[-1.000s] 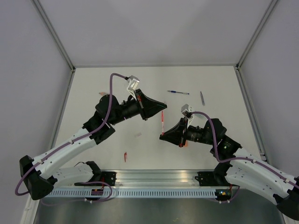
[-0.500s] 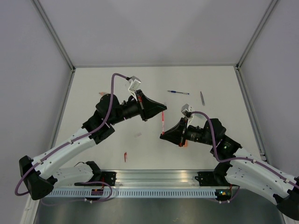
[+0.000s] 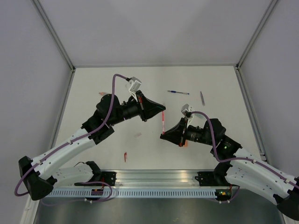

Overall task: Insert the pens into the pen caps
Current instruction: Insert the pen cap onto the pen.

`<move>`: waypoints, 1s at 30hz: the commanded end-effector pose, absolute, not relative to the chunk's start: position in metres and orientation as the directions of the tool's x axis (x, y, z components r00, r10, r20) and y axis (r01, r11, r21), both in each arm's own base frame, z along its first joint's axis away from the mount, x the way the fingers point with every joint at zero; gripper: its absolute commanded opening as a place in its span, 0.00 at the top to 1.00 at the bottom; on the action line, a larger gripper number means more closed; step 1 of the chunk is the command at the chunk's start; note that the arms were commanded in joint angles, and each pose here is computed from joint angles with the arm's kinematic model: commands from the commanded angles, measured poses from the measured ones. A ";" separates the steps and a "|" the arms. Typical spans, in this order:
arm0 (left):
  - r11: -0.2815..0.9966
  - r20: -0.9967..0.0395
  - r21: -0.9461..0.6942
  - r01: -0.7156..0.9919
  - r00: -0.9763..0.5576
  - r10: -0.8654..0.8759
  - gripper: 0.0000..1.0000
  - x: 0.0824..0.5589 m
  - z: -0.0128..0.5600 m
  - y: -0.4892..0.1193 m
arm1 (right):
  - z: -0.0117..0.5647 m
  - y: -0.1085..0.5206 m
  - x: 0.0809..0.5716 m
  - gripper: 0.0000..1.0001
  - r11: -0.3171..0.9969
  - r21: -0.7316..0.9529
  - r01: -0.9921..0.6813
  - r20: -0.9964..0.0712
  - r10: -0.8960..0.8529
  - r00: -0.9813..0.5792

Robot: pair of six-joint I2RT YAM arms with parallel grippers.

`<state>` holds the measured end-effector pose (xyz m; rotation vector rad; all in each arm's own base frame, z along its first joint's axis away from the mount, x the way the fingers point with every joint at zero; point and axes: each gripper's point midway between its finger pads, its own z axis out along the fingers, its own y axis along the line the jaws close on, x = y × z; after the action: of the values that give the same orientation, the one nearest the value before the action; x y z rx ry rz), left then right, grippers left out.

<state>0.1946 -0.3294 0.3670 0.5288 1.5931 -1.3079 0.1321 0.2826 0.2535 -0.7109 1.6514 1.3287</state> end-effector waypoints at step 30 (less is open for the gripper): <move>0.353 -0.894 -0.432 0.830 -0.344 -0.287 0.98 0.196 0.395 -0.316 | 0.269 0.283 0.135 1.00 0.268 0.427 -0.864 -0.904 0.115 -0.411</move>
<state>0.1943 -0.3224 0.3798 0.5035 1.5613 -1.2943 0.1339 0.2828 0.2510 -0.7050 1.6629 1.3211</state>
